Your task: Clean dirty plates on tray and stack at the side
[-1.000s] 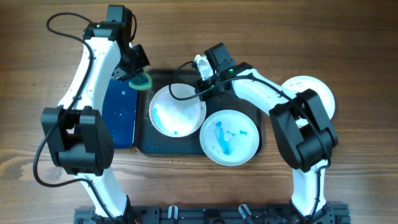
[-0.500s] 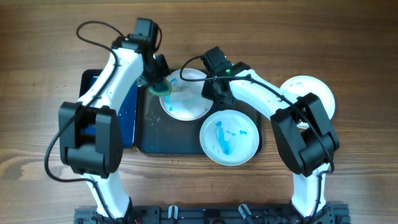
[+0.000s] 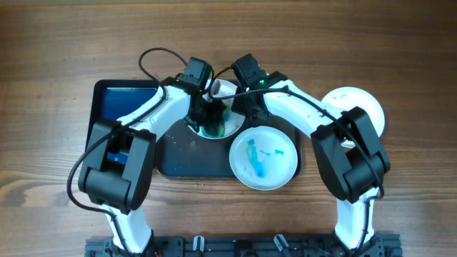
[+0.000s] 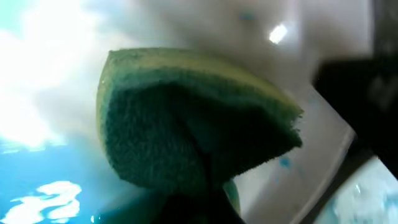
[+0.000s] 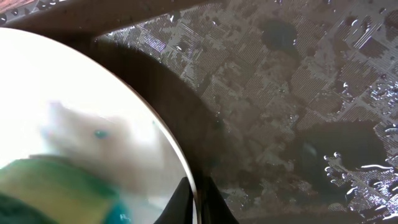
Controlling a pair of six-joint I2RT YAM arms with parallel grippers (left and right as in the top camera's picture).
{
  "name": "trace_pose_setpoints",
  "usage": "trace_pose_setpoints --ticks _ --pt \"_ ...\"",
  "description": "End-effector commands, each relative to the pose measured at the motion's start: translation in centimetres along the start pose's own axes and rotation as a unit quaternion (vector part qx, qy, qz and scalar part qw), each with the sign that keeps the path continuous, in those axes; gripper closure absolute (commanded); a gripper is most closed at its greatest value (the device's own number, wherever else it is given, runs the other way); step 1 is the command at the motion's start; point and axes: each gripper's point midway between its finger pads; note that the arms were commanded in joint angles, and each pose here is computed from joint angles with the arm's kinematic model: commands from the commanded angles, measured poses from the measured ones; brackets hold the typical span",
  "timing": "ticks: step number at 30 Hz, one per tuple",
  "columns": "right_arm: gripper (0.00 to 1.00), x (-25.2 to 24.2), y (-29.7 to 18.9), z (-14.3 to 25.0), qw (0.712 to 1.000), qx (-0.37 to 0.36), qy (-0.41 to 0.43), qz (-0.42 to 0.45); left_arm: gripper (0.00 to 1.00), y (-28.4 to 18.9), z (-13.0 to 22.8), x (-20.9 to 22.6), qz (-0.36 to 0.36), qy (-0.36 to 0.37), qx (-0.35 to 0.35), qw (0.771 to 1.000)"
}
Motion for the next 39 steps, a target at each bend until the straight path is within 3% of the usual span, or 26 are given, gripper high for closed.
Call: trace_pose_setpoints --ticks 1,3,4,5,7,9,13,23,29,31,34,35,36,39 --pt "0.96 -2.1 0.7 -0.4 0.999 -0.013 0.012 0.038 0.96 1.1 4.1 -1.9 0.085 0.084 0.081 0.99" --pt "0.96 -2.0 0.7 -0.4 0.999 -0.013 0.008 0.035 0.96 1.0 2.9 -1.1 0.077 0.07 0.063 0.993" --pt "0.96 -1.9 0.7 -0.5 0.999 -0.014 0.008 0.034 0.96 1.0 1.7 0.2 0.049 0.035 0.042 0.997" --pt "0.96 -1.9 0.7 -0.5 0.999 -0.014 0.008 0.034 0.96 0.8 -0.5 3.2 -0.018 -0.045 -0.004 0.999" --pt "0.96 -1.9 0.7 -0.5 0.999 -0.014 0.008 0.034 0.96 -0.5 -3.3 8.7 -0.127 -0.175 -0.09 0.972" --pt "0.96 -1.9 0.7 -0.5 0.999 -0.014 0.008 0.034 0.96 -1.9 -4.5 12.0 -0.181 -0.238 -0.141 0.944" --pt "0.96 -1.9 0.7 -0.5 0.999 -0.014 0.008 0.034 0.96 -3.6 -6.8 14.0 -0.226 -0.241 -0.209 0.921" --pt "0.96 -2.0 0.8 -0.4 0.999 -0.013 0.008 0.035 0.96 -8.5 -14.9 9.4 -0.145 -0.227 -0.326 0.906" --pt "0.96 -1.8 0.9 -0.4 0.999 -0.012 -0.003 0.03 0.96 -11.4 -14.3 7.6 -0.13 -0.222 -0.323 0.911" --pt "0.94 -1.1 1.5 -0.3 1.0 -0.006 -0.015 0.011 0.96 -12.0 -12.0 7.1 -0.12 -0.225 -0.279 0.926" --pt "0.83 0.1 3.1 0.6 0.999 0.017 -0.018 -0.025 0.96 -10.9 -8.4 7.0 -0.116 -0.233 -0.198 0.945" --pt "0.85 0.4 3.6 1.0 0.999 0.027 -0.018 -0.036 0.96 -10.5 -7.3 7.0 -0.12 -0.237 -0.174 0.948" --pt "0.96 0.4 3.6 1.0 0.999 0.028 -0.021 -0.038 0.96 -10.5 -6.8 7.2 -0.127 -0.239 -0.165 0.949" --pt "0.96 1.4 1.6 0.1 0.996 0.015 -0.064 -0.055 0.96 -10.4 -6.1 7.5 -0.135 -0.241 -0.152 0.949"
Point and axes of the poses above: each gripper's point midway between its finger pads, its own y axis out along the fingers, its own x axis along the line the jaws close on, z = x × y, and after that the axes turned 13 degrees about -y, right-handed
